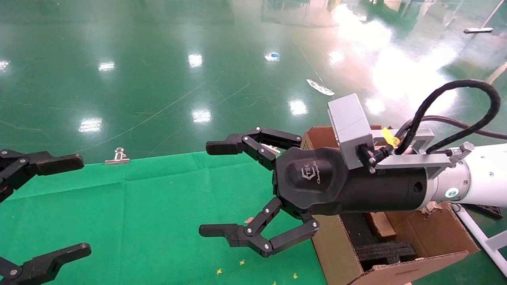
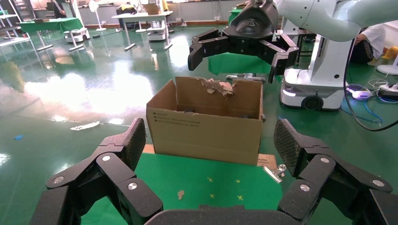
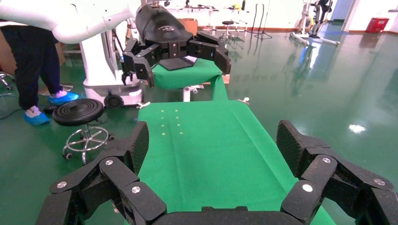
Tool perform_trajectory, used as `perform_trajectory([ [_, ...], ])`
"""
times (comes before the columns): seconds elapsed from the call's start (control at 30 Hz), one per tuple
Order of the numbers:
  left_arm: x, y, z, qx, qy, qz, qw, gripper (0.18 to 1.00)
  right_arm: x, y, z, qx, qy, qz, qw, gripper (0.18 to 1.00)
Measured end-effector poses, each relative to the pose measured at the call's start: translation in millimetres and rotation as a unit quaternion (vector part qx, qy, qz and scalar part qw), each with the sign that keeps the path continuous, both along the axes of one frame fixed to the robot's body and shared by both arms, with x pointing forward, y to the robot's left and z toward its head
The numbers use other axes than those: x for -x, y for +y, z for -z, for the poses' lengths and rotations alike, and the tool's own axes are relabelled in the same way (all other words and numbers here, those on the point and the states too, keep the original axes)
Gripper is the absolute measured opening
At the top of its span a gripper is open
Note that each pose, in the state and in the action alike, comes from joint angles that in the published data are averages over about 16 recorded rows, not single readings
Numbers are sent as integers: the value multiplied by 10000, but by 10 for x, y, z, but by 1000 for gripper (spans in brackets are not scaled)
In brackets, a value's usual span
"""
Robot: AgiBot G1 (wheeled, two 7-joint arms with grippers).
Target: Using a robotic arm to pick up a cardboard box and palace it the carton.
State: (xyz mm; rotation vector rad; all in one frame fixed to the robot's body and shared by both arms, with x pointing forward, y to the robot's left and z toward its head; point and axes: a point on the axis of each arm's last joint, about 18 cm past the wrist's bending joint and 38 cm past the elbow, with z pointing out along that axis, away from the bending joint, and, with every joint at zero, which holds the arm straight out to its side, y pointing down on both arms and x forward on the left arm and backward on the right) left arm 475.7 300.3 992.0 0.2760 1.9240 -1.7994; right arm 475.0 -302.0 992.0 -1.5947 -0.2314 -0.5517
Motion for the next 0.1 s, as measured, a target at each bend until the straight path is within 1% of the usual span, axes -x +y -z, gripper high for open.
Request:
perform_trajectory([
  [0.1, 0, 0, 0, 0, 0, 0, 10000, 1001, -1, 0, 0, 1, 1, 1, 10000, 1000],
])
